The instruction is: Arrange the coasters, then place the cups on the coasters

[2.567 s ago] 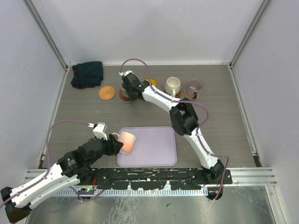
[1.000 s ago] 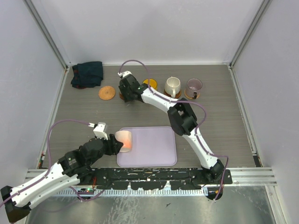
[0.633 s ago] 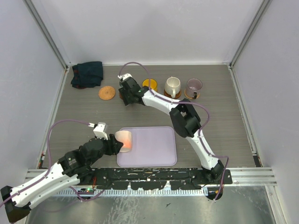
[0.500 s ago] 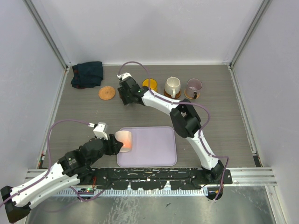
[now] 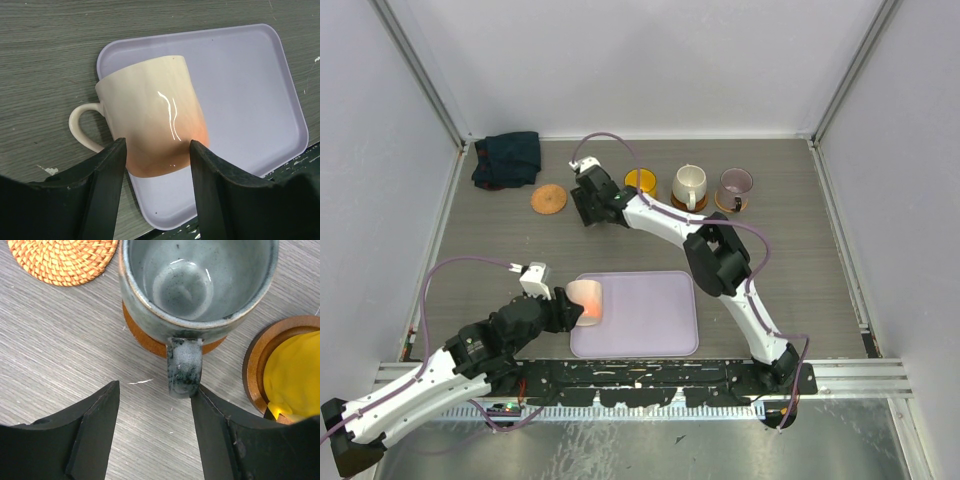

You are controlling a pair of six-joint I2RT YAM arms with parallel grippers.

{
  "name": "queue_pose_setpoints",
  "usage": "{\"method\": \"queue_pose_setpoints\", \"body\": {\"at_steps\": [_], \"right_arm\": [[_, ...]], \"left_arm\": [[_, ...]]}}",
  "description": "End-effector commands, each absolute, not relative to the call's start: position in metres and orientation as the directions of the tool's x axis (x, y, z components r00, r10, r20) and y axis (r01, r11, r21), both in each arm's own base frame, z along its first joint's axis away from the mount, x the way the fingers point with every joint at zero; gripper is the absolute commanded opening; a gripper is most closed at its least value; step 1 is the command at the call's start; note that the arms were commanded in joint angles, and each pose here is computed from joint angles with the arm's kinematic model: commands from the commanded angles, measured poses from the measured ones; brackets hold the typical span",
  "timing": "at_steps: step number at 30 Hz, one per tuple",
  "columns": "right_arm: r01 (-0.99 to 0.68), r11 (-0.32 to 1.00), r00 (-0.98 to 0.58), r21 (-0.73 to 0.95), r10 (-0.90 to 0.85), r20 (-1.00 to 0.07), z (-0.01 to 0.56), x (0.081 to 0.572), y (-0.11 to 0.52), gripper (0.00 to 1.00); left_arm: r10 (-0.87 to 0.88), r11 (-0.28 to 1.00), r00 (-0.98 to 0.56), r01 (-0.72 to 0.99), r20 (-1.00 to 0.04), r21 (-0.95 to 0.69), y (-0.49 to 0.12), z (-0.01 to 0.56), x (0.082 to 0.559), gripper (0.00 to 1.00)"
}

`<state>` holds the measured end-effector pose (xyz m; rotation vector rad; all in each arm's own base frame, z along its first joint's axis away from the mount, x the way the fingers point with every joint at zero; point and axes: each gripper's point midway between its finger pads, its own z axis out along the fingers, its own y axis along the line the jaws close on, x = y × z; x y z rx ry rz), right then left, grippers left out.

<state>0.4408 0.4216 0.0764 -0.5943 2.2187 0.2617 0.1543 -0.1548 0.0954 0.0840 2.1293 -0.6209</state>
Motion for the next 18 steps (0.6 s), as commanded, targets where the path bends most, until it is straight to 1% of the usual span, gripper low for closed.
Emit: {"method": "queue_pose_setpoints", "body": {"at_steps": [1,18], "right_arm": [[-0.515,0.857,-0.489,0.031,-0.264,-0.831,0.133,0.437,0.438,0.64],[-0.542,0.840,-0.483,0.031,-0.282,-0.829,0.131,0.424,0.452,0.63]], "left_arm": [[-0.197,0.868,-0.582,0.271,-0.789,-0.416,-0.155,0.108,0.158,0.55],[-0.203,0.874,-0.585,0.252,-0.785,-0.414,-0.152,0.105,0.158,0.55]]}}
